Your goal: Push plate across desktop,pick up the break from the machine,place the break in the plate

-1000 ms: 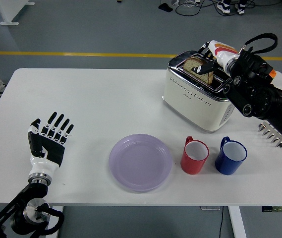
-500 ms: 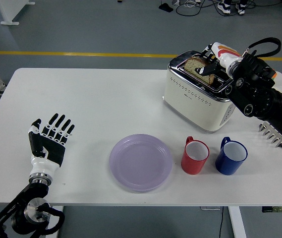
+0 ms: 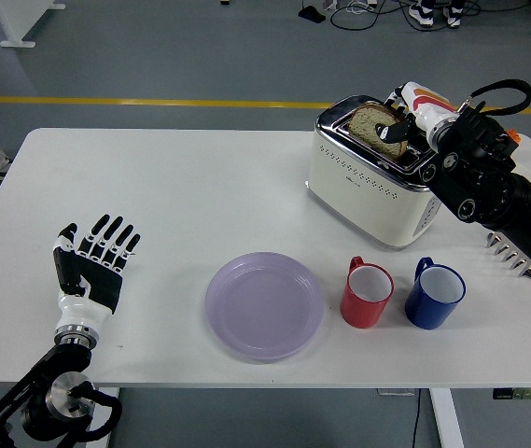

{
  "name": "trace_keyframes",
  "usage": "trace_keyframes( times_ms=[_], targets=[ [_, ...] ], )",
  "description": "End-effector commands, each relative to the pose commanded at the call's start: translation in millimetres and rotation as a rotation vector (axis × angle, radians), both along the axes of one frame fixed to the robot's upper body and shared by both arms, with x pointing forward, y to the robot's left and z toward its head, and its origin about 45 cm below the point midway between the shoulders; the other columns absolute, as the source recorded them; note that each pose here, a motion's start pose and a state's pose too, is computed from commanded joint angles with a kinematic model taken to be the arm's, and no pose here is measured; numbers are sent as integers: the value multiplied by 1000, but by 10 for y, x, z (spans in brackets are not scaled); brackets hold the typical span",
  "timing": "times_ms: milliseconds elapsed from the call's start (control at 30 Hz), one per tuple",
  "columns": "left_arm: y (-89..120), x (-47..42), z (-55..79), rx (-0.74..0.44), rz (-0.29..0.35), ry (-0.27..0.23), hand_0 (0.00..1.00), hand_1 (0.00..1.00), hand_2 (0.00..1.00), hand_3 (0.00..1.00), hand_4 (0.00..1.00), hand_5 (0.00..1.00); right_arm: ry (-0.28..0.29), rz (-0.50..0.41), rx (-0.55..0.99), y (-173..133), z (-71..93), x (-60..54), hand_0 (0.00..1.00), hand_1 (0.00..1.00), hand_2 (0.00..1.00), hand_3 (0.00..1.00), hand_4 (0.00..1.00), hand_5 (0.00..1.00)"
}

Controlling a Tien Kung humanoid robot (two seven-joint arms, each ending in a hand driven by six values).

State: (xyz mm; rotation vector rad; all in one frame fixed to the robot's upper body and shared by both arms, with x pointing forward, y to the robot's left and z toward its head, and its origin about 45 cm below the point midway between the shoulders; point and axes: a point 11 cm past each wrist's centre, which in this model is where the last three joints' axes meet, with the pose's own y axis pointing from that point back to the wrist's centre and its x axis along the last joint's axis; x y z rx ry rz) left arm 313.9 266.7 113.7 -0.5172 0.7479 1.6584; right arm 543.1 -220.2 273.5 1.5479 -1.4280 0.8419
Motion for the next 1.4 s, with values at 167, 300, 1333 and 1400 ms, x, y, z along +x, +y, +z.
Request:
trace_keyframes(
  times_ms=[167,300,1333,1400],
  targets=[
    [3,-6,-6,2,1,2,716,710,725,665,639,998,-59,1,1,27,71,4,176,288,368,466,425,64],
    [10,-23,-23,3,2,7,716,710,725,665,639,998,-115,29,10,139,156,0,176,288,368,466,425,64],
    [72,-72,-63,7,23,21,753,761,786,756,532,998,-307,72,433,222,925,-310,112,204,325,439,405,2],
    [73,-72,-60,7,24,20,758,769,791,764,496,998,-230,94,512,310,822,-397,104,198,323,435,416,2]
  ],
)
